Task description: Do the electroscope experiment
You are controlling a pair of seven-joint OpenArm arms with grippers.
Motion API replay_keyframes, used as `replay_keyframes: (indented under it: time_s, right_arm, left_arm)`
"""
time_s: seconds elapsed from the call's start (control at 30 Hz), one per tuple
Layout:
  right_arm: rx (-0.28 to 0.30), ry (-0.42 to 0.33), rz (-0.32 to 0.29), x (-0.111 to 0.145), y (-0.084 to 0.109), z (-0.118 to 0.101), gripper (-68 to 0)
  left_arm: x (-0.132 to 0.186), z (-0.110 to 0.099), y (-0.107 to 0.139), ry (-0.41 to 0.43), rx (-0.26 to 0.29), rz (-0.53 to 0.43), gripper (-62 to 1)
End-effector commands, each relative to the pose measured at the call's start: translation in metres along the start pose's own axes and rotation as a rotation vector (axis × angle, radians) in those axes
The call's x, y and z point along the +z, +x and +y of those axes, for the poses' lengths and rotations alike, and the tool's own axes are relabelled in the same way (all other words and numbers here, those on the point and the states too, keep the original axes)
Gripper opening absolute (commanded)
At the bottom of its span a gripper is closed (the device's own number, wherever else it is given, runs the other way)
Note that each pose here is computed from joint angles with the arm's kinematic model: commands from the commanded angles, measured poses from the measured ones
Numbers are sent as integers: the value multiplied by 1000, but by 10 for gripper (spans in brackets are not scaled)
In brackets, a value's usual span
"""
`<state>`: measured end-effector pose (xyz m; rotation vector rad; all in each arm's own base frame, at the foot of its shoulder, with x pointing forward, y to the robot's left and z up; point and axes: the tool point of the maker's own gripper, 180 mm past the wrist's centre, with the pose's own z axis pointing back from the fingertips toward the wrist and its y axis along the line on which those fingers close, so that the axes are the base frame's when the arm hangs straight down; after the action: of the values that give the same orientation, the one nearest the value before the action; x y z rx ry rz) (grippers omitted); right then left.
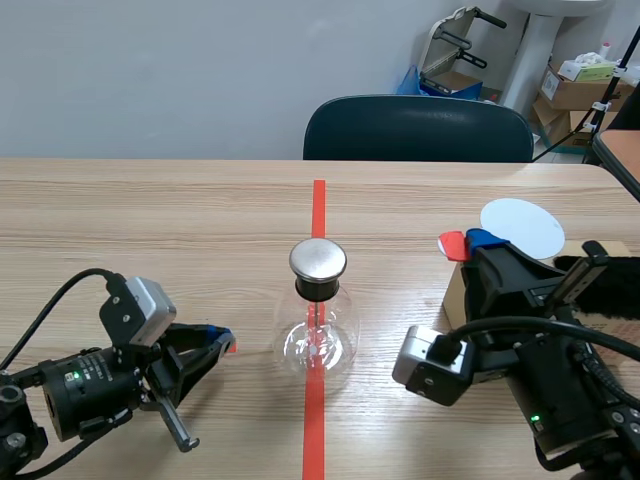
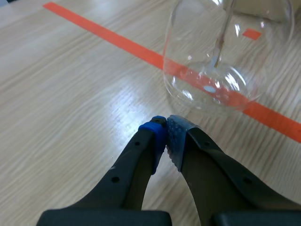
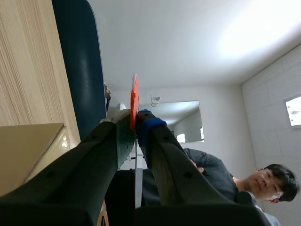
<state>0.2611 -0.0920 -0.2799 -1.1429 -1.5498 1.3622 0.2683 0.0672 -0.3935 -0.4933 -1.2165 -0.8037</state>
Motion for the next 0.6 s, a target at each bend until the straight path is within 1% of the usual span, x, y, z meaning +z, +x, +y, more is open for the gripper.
replay_keyframes:
  time_s: [0.0,0.07,0.27,0.4,0.57]
  right_arm:
    - [19,-51,5,-7,-5,-14,-656]
    - [17,-47,14,-6,-6,-14,-656]
    - [15,-45,68,-6,-16,-13,-656]
    - [14,-44,84,-6,-18,-13,-656]
    - [3,-5,105,-9,-22,-6,-656]
  left_arm:
    - [-4,-5,13,-21,6,-57,-579]
    - [-3,-12,12,-53,13,-62,-579]
    - [-3,-14,14,-61,17,-72,-579]
    - [-4,-17,15,-74,27,-77,-580]
    - [-4,-17,15,-74,27,-77,-580]
